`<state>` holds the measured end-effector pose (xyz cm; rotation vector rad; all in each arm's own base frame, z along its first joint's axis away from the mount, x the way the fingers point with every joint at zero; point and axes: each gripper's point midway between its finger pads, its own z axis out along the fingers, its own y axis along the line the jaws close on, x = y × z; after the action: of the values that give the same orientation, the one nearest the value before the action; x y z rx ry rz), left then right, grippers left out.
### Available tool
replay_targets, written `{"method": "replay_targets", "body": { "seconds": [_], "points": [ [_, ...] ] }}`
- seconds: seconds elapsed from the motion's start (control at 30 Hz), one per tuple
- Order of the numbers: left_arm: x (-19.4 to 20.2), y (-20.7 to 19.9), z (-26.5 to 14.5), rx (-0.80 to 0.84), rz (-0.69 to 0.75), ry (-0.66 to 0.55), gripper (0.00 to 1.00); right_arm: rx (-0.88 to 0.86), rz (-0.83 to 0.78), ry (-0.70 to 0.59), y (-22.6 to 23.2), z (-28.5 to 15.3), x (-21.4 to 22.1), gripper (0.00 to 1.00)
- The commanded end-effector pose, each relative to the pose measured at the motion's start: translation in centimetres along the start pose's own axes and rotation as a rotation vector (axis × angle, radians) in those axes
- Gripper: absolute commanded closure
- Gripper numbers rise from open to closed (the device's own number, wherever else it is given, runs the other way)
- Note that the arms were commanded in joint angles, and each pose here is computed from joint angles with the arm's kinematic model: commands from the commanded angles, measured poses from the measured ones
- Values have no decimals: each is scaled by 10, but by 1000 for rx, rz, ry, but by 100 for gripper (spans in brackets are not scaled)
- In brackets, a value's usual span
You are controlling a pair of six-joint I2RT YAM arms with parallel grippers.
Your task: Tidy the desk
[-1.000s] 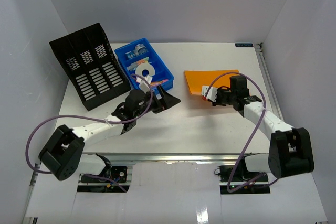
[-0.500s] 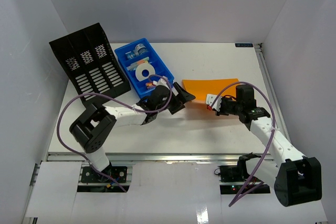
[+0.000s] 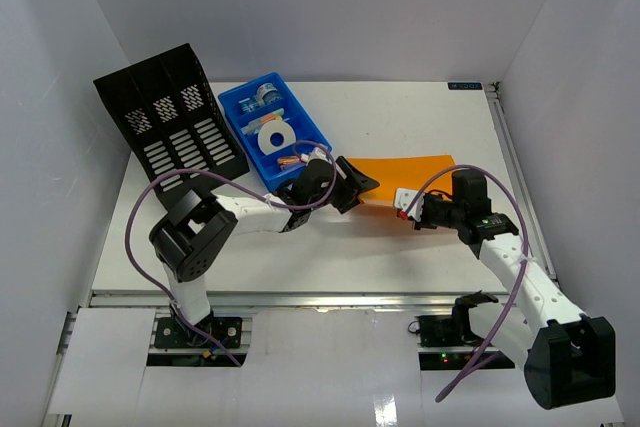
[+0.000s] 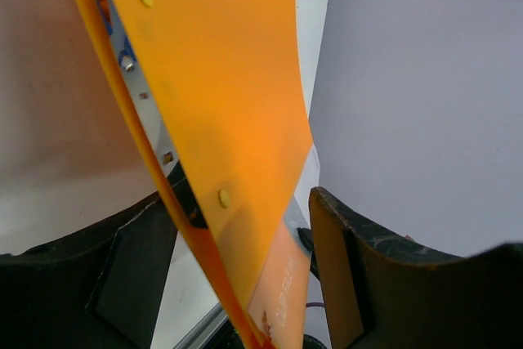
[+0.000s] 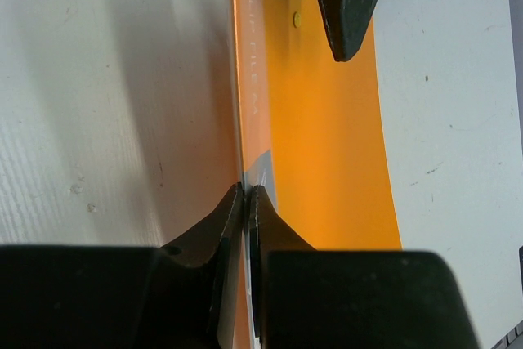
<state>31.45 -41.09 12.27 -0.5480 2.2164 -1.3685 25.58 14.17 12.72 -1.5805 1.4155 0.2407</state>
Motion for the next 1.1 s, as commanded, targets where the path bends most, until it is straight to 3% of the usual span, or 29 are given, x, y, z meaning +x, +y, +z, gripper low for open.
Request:
{"method": "replay_targets", "body": {
  "seconds": [0.0,0.1,0.23,0.37,0.4,0.5,0.7,0.9,1.07],
  "points": [
    [4,-23,4,69,7,24,43,-21,-7,-68,10,-4,-15,92],
    [7,-28,3,92,24,42,68,-21,-4,-79,15,-7,-17,92],
    [11,-38,1,133,66,72,90,-20,0,-87,20,-9,-18,92],
    [15,-50,-4,172,153,98,100,-23,20,-96,24,-11,-21,87],
    [14,-52,-5,173,192,99,100,-16,31,-98,23,-13,-23,83],
    [11,-66,-16,200,274,88,100,13,40,-109,18,-19,-30,53],
    [-5,-84,-44,184,461,19,100,51,75,-170,8,-36,-58,20],
    [-36,-112,-95,137,639,-109,100,110,119,-235,-14,-64,-98,16],
    [-73,-144,-164,92,738,-269,100,177,121,-278,-23,-86,-121,16]
  ]
}}
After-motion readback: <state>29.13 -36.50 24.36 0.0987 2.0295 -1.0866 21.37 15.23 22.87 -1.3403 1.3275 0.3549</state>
